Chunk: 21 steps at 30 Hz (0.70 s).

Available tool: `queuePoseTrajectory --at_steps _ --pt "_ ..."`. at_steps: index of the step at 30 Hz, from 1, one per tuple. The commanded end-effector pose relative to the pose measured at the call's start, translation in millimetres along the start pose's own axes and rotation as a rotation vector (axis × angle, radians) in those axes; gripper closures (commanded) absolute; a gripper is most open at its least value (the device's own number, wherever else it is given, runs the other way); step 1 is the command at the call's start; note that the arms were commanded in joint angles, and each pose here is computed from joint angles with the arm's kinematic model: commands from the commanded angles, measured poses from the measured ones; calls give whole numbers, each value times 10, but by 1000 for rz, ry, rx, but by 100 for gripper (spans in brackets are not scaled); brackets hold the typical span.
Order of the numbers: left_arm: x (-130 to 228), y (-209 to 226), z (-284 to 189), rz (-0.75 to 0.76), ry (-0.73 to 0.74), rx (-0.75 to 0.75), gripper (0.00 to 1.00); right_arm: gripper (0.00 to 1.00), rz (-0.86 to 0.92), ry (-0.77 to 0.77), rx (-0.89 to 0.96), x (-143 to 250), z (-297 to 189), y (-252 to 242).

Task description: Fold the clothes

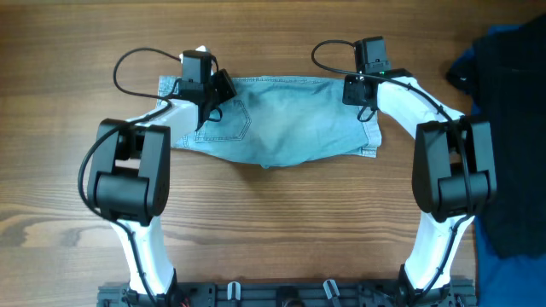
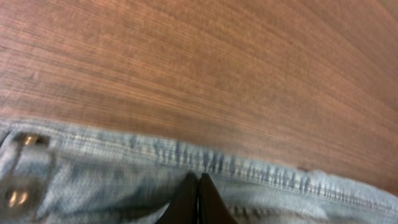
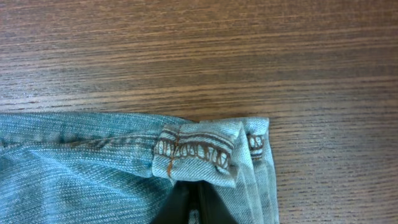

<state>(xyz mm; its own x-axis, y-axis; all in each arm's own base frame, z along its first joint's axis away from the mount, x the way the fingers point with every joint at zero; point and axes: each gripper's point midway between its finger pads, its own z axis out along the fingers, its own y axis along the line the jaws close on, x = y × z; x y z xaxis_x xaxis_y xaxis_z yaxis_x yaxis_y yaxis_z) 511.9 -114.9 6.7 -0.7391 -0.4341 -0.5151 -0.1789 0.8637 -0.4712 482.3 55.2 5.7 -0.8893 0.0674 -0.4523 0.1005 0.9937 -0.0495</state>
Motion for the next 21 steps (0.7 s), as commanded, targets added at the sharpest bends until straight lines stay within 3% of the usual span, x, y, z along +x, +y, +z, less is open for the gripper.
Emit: queuePoseTrajectory --at_steps 1,3,5,9,14,21 --pt "-193 208 -34 27 -41 -53 96 96 -68 -7 6 -25 53 -9" --pt "-583 26 -343 51 -126 -17 96 96 -57 -112 -1 -396 -291 -7" --pt "-1002 -260 -834 61 -246 44 96 96 -63 -230 -147 -753 -848 206" --pt "-1008 -302 -1098 57 -232 27 96 96 -111 -253 -496 -768 -1382 749" --pt "-573 361 -868 14 -74 -224 96 95 -181 -154 -585 -442 -1068 1251" --pt "-382 938 -611 -18 6 -339 96 96 -219 -33 -572 -1 -335 1548"
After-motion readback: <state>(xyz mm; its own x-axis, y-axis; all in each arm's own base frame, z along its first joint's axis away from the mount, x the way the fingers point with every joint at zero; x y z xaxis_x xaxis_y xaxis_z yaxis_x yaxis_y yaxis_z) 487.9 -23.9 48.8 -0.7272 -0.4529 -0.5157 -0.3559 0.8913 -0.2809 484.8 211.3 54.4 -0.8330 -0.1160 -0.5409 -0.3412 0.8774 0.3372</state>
